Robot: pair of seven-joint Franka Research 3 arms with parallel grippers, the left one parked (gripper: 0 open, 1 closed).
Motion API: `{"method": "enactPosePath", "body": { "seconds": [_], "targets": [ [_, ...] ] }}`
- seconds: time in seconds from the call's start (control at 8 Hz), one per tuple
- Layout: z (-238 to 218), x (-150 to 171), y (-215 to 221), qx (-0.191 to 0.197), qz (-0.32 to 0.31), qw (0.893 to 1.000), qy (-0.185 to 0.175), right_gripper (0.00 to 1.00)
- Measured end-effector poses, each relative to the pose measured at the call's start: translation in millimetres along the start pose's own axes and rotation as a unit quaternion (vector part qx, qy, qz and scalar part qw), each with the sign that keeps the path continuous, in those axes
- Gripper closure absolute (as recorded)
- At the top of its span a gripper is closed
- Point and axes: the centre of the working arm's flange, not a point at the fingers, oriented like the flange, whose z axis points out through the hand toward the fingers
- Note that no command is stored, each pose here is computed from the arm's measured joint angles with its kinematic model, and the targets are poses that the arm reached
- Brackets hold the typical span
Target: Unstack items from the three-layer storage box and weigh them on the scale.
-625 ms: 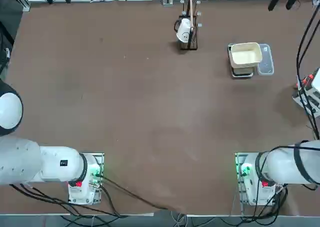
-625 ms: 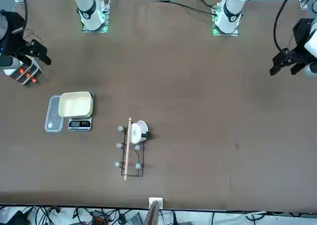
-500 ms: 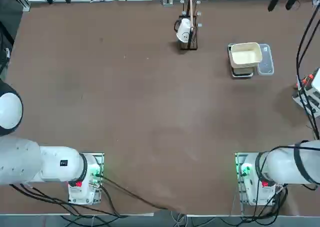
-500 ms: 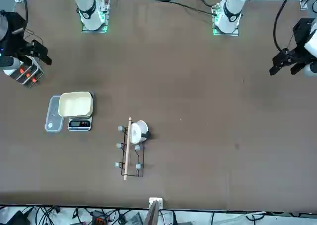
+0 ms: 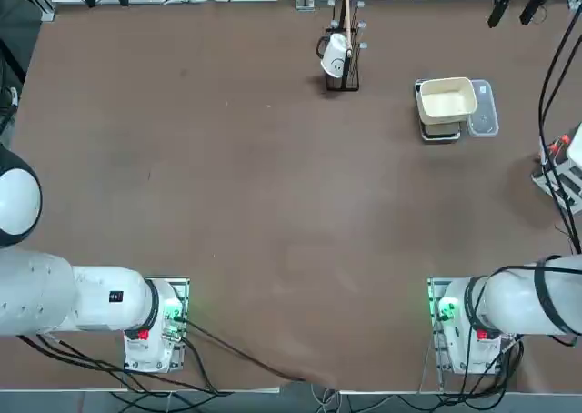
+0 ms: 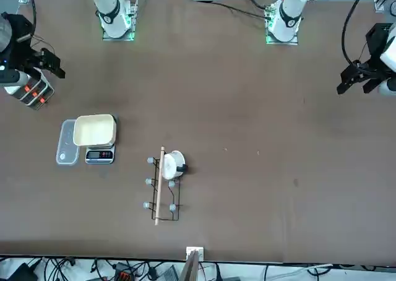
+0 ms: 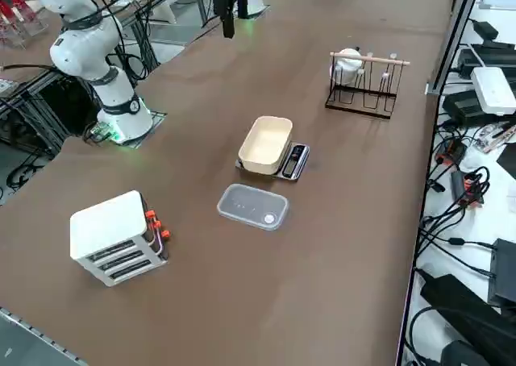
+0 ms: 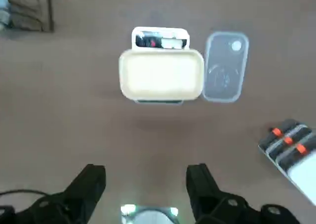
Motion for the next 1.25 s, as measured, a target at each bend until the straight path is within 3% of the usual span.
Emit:
{"method": "enactPosePath", "body": {
  "seconds": [0.25,0.5,0.75,1.0,1.25],
  "targets": [
    [11.4,0.2,9.2,-0.016,0.011,0.999,-0.031,0.0],
    [32.6,11.5,23.8,-0.019,0.059,0.997,-0.055,0.01],
    [72.5,32.3,47.9,-0.022,0.046,0.995,-0.09,0.06],
    [120.3,48.9,125.8,-0.001,-0.052,0.994,-0.1,0.1],
    [162.4,39.9,218.6,-0.013,-0.182,0.98,-0.077,0.11]
  ]
}}
